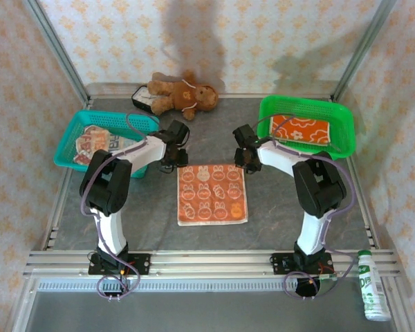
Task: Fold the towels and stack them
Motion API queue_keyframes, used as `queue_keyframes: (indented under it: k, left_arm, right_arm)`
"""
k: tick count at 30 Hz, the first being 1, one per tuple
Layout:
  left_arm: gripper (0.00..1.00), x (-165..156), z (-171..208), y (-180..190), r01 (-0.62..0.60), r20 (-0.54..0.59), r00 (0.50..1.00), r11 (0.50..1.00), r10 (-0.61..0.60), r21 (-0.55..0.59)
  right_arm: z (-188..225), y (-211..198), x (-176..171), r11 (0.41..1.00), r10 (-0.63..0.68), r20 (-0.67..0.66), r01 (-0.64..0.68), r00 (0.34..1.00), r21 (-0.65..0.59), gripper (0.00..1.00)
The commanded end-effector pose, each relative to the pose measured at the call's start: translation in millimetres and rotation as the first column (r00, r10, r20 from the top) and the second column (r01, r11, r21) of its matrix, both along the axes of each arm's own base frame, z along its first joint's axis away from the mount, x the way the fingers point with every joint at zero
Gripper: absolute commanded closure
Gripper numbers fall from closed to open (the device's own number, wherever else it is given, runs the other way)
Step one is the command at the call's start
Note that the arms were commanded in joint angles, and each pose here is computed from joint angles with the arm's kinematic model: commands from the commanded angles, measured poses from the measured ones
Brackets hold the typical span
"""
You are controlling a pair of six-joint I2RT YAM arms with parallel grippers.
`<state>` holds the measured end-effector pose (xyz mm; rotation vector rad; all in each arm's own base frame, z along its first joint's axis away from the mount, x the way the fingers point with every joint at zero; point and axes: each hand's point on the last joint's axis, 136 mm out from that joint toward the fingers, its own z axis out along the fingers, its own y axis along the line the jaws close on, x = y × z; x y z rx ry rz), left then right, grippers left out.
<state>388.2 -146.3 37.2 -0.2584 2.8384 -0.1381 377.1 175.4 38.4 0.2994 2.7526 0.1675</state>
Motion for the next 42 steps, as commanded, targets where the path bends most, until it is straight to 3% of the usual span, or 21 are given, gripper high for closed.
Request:
queue_keyframes:
  k: [1, 10, 18, 22, 26, 27, 42]
  left_arm:
    - [0.71, 2.8, -10.3, -2.6, 0.016, -0.029, 0.999, 1.000, -0.017, -0.006]
    - [0.71, -2.7, -25.9, -1.9, 0.023, -0.069, 0.997, 1.000, -0.023, 0.001]
    - [0.80, -5.9, -32.0, -3.7, 0.024, -0.083, 0.996, 1.000, -0.025, -0.011]
    - [0.84, -7.2, -33.0, -6.0, 0.013, -0.085, 0.996, 0.999, -0.016, -0.029]
    - [0.94, -8.0, -30.4, -8.2, 0.003, -0.076, 0.997, 0.999, -0.007, -0.049]
    - [1.00, -8.1, -28.3, -8.6, 0.003, -0.074, 0.997, 0.999, -0.006, -0.052]
    - [1.00, 10.3, 56.9, -8.5, 0.045, 0.092, 0.995, 0.996, -0.038, -0.073]
  right_arm:
    - [-11.0, 3.5, 0.0, 1.000, 0.013, -0.017, -0.013, 1.000, 0.004, 0.74]
    - [-25.1, 5.3, 0.8, 1.000, 0.025, -0.045, -0.025, 0.999, -0.003, 0.74]
    - [-38.3, 6.6, -6.9, 1.000, 0.026, -0.076, -0.025, 0.997, 0.014, 0.90]
    - [-43.4, 5.2, -10.5, 1.000, 0.018, -0.090, -0.017, 0.996, 0.012, 0.91]
    - [-43.2, 4.2, -14.0, 1.000, 0.012, -0.090, -0.010, 0.996, 0.020, 1.00]
    - [-40.8, 3.6, -14.0, 1.000, 0.010, -0.082, -0.008, 0.997, 0.021, 1.00]
    - [45.0, 4.7, 8.0, 0.999, 0.036, 0.102, -0.040, 0.994, 0.035, 1.00]
